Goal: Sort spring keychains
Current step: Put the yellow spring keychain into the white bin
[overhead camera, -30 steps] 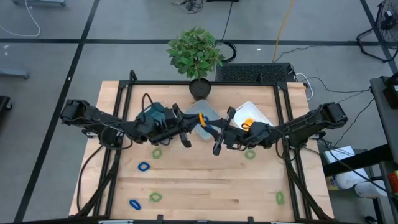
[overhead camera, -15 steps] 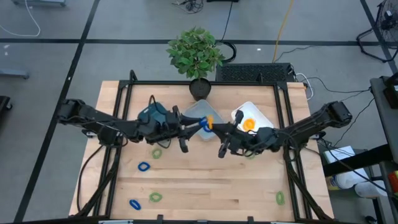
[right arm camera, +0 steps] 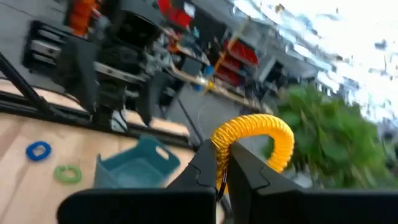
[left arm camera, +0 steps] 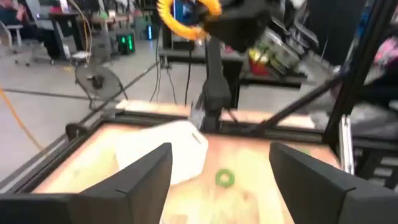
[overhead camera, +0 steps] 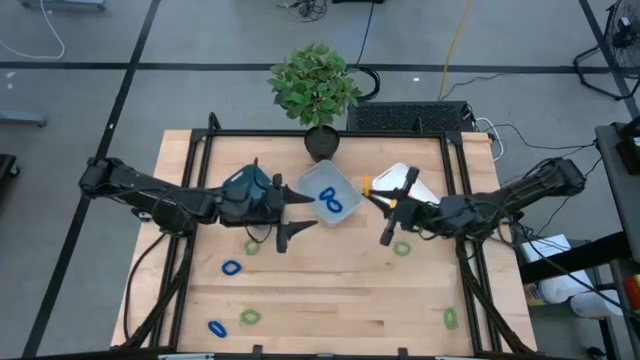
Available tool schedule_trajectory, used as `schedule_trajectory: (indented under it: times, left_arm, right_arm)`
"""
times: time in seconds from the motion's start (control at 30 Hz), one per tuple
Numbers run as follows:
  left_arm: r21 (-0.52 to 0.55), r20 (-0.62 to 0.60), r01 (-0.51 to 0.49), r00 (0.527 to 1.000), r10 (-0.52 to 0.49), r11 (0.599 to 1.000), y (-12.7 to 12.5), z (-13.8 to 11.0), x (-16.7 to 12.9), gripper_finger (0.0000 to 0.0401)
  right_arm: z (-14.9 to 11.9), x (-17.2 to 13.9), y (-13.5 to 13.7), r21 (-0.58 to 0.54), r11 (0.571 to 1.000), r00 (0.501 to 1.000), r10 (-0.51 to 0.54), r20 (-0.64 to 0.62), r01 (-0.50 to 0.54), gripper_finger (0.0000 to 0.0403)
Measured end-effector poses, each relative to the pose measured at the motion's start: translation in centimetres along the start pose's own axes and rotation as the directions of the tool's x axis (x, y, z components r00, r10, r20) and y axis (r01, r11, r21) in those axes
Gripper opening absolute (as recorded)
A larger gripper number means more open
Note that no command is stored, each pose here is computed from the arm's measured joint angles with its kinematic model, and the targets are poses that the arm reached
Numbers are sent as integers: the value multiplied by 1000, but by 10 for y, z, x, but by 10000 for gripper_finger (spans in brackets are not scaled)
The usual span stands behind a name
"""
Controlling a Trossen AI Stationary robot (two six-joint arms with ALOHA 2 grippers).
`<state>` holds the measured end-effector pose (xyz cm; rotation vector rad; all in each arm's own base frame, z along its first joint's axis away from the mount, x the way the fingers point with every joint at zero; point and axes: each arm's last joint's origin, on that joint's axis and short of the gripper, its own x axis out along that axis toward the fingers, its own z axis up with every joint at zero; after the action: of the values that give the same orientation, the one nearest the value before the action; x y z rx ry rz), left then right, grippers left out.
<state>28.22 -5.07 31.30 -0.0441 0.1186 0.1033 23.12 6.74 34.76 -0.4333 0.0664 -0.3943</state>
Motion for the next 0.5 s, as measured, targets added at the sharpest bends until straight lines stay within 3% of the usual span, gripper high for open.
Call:
schedule_trajectory:
  times: [0.23,0.33,0.5]
  left_arm:
    - [60,-231,-23,972,36,998,7,-17,-14,293]
    - [54,-299,-25,953,40,998,9,-21,-18,294]
    - [49,-435,-34,899,52,998,12,-33,-27,294]
  right_arm:
    - [8,-9,-33,135,989,976,-24,-216,54,0]
    - [11,-8,-44,164,983,939,-22,-345,84,0]
    - [14,0,-63,303,950,849,94,-521,81,0]
